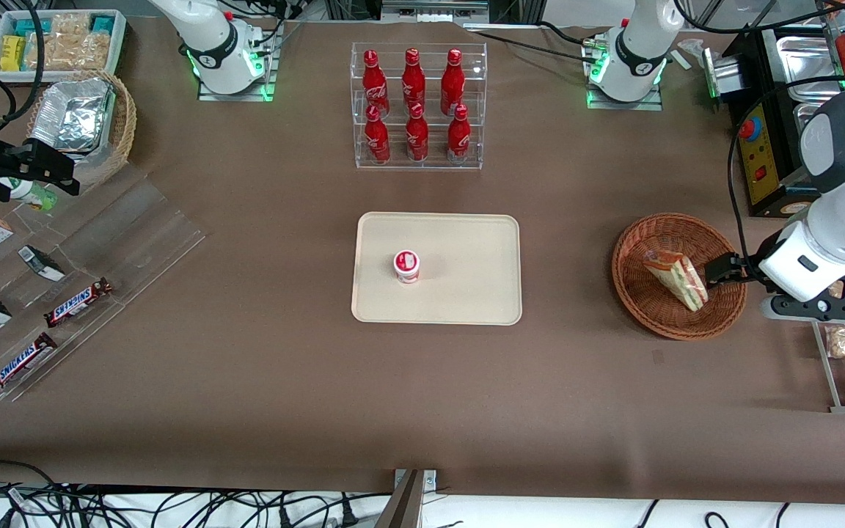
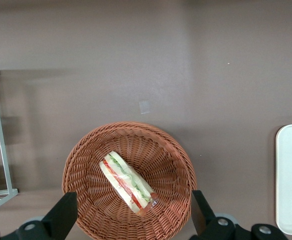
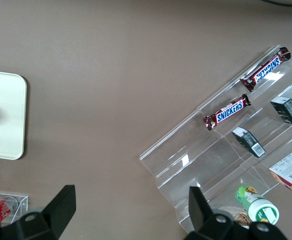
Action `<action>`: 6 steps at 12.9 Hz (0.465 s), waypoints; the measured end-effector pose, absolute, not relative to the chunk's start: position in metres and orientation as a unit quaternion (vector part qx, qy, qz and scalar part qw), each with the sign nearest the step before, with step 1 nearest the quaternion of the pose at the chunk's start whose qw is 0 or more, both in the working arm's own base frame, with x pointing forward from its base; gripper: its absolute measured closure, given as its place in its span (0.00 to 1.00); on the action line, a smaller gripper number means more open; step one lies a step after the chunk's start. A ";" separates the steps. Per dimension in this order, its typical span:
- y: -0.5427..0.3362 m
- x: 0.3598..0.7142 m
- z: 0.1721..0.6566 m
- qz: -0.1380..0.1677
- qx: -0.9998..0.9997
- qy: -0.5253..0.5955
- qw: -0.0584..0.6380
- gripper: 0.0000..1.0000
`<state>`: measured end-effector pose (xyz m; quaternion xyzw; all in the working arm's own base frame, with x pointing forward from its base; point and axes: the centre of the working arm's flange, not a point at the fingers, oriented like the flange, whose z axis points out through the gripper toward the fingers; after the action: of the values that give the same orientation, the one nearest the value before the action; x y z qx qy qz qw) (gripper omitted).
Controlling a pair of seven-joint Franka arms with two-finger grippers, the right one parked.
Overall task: Place sandwich from basket to tray
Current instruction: 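Move the left gripper over the wrapped sandwich in the wicker basket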
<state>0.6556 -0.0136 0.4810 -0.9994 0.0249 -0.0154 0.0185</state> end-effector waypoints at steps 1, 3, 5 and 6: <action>-0.013 0.656 0.481 -0.015 -0.999 0.025 0.019 0.00; -0.014 0.656 0.481 -0.016 -0.999 0.025 0.018 0.00; -0.014 0.656 0.481 -0.015 -0.999 0.025 0.018 0.00; -0.014 0.656 0.479 -0.014 -0.999 0.025 0.018 0.00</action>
<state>0.6560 -0.0143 0.4795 -0.9994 0.0251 -0.0143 0.0184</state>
